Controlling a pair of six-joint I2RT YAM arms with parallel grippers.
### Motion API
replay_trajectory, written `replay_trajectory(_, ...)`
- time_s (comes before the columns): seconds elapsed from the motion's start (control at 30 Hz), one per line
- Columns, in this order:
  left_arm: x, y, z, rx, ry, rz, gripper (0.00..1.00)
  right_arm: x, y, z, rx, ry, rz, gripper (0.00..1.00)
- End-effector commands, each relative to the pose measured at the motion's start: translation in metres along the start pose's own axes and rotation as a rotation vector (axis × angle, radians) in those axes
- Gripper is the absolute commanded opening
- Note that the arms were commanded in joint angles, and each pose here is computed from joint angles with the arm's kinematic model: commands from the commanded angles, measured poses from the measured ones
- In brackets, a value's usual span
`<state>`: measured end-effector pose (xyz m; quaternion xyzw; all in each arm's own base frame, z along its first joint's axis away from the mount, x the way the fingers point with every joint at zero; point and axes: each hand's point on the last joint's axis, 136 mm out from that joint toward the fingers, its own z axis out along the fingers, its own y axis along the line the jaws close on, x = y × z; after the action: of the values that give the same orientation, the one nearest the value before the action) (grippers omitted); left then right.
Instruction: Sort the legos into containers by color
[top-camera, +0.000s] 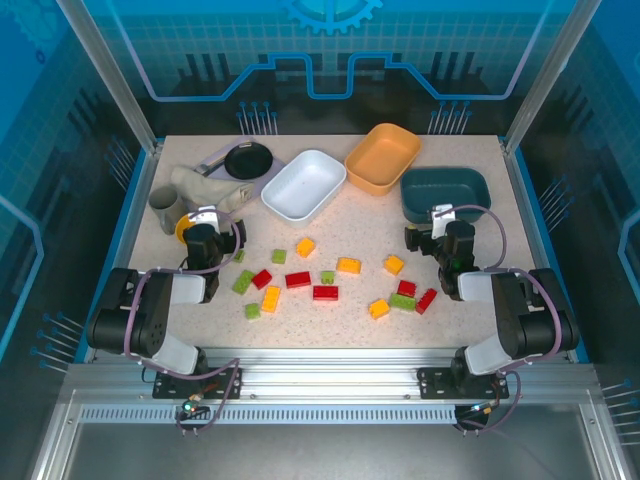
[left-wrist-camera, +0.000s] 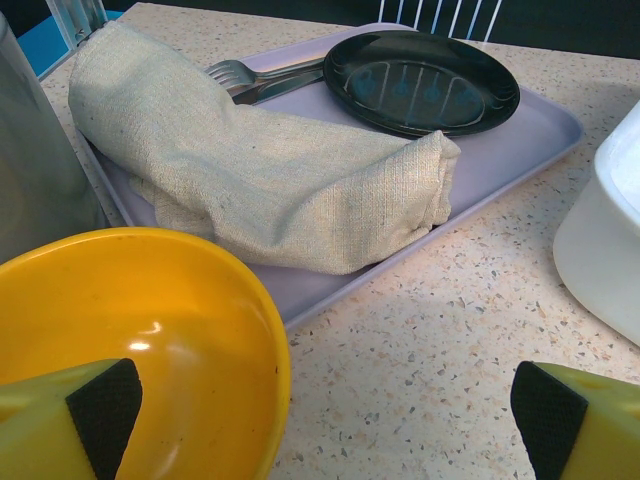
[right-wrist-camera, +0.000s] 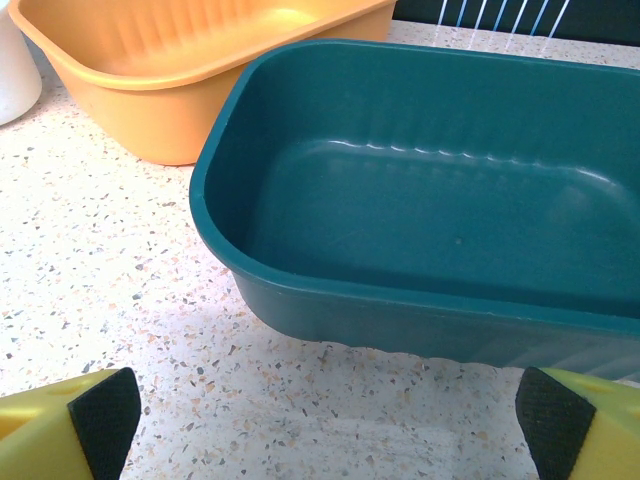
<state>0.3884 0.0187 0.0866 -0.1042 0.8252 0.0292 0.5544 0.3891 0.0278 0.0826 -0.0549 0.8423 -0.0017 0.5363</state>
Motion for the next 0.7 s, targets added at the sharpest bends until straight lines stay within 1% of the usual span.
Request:
replay_trajectory(0.0,-0.006,0.0,0.001,-0.009,-0.023,0.014,0.99,-0.014,-0.004,0.002,0.004,-0.042,0.005,1.0)
replay_trajectory(0.07,-0.007,0.0,0.0,-0.009,-0.026,0.015,0.99,-0.013,-0.005,0.002,0.005,-0.042,0.005,1.0)
replay_trajectory(0.13,-0.013,-0.006,-0.001,0.022,-0.023,0.03,0.99,-0.014,-0.004,0.001,0.004,-0.045,0.006,1.0)
replay_trajectory(0.2,-0.022,-0.014,-0.008,0.001,0.006,0.082,0.99,-0.027,-0.01,-0.005,0.044,-0.046,0.013,1.0)
replay_trajectory(0.27,-0.032,-0.023,-0.02,-0.021,-0.017,0.13,0.99,-0.035,-0.026,-0.012,0.134,0.02,0.058,1.0)
replay_trajectory(0.33,-0.037,-0.027,-0.034,-0.034,-0.033,0.125,0.99,-0.041,-0.035,-0.02,0.182,0.061,0.113,1.0)
replay_trajectory(0.4,-0.042,-0.031,-0.051,-0.035,-0.058,0.106,0.99,-0.056,-0.033,-0.028,0.17,0.02,0.14,1.0)
replay_trajectory(0.53,-0.054,-0.035,-0.076,-0.026,-0.071,0.091,0.99,-0.085,-0.035,-0.047,0.184,-0.058,0.184,1.0)
replay_trajectory(0.63,-0.076,-0.041,-0.095,0.0,-0.104,0.07,0.99,-0.116,-0.034,-0.064,0.18,-0.115,0.19,1.0)
replay_trajectory(0.67,-0.086,-0.044,-0.101,0.01,-0.113,0.064,0.99,-0.133,-0.032,-0.072,0.173,-0.143,0.187,1.0)
